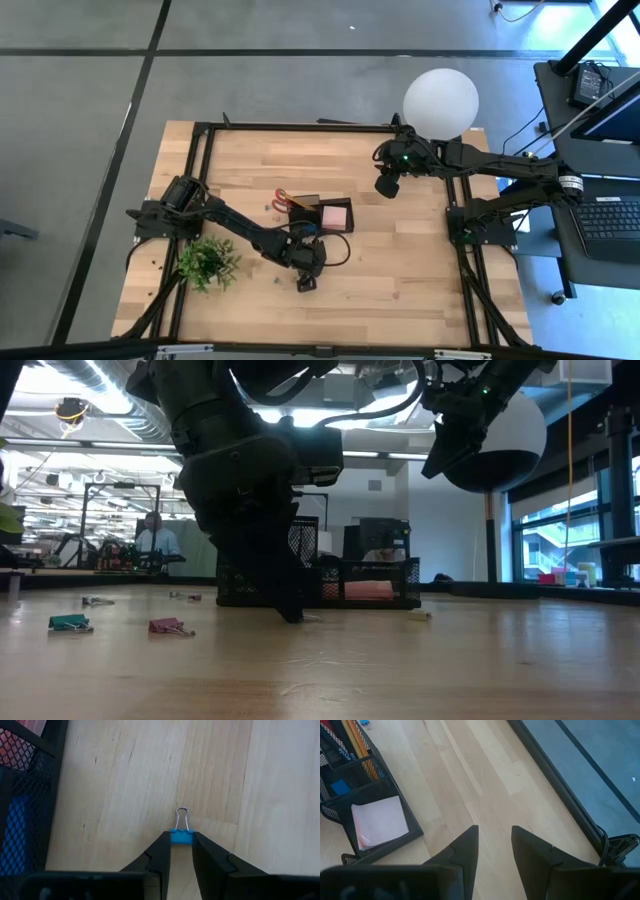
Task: Pick and place office supplies into organizer
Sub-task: Put the blue binder clip into the black desk organizer
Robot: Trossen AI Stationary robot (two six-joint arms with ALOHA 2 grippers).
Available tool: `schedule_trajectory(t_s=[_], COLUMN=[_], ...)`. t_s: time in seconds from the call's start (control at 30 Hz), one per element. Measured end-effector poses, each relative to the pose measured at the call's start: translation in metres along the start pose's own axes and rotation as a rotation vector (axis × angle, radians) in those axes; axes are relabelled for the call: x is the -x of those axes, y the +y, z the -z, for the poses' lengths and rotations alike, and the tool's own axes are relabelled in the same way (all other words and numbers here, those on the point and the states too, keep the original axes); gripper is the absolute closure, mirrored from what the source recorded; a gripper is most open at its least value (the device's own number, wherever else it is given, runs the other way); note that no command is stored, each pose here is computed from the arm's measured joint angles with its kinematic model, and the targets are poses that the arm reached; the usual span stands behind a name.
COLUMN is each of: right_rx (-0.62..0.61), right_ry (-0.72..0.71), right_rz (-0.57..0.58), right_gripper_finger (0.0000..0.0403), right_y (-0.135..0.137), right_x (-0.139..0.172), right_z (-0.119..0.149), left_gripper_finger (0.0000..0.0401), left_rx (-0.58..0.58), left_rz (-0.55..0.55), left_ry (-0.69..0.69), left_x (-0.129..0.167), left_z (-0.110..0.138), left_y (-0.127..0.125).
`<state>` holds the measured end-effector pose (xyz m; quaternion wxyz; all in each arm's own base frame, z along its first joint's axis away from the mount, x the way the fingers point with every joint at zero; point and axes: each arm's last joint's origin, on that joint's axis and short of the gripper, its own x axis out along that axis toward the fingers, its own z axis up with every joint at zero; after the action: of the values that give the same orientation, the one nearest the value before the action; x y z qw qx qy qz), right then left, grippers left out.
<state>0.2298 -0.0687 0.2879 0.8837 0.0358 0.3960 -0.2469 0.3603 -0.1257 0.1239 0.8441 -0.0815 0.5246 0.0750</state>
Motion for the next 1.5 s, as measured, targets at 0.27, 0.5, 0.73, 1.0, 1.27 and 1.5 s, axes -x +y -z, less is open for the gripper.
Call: schedule_trajectory(t_s=[0.27,0.5,0.73,1.0,1.27,1.5], right_rx=[0.001,0.001,-0.003,-0.003,-0.002,-0.001], right_ry=[0.000,-0.005,-0.030,-0.032,-0.032,-0.032], right_rz=[0.000,0.000,-0.002,-0.002,-0.002,-0.002], right_gripper_finger=[0.0281,0.0281,0.0281,0.0281,0.0281,0.0281], right_y=[0.000,0.000,0.000,0.000,0.000,0.000], right_x=[0.000,0.000,0.000,0.000,0.000,0.000], right_z=[0.000,-0.001,-0.003,-0.003,-0.003,-0.003], left_gripper_finger=[0.0335,0.0335,0.0335,0.0335,0.0335,0.0336], left_rx=[0.058,0.083,0.092,0.133,0.143,0.147], left_rz=[0.018,0.009,-0.056,-0.107,-0.152,-0.124], left_ry=[-0.011,-0.061,-0.106,-0.084,-0.061,-0.077], left_x=[0.009,0.035,0.051,0.052,0.051,0.055], left_z=[-0.003,-0.013,-0.022,-0.028,-0.031,-0.039], left_y=[0.001,0.009,0.024,0.046,0.060,0.059])
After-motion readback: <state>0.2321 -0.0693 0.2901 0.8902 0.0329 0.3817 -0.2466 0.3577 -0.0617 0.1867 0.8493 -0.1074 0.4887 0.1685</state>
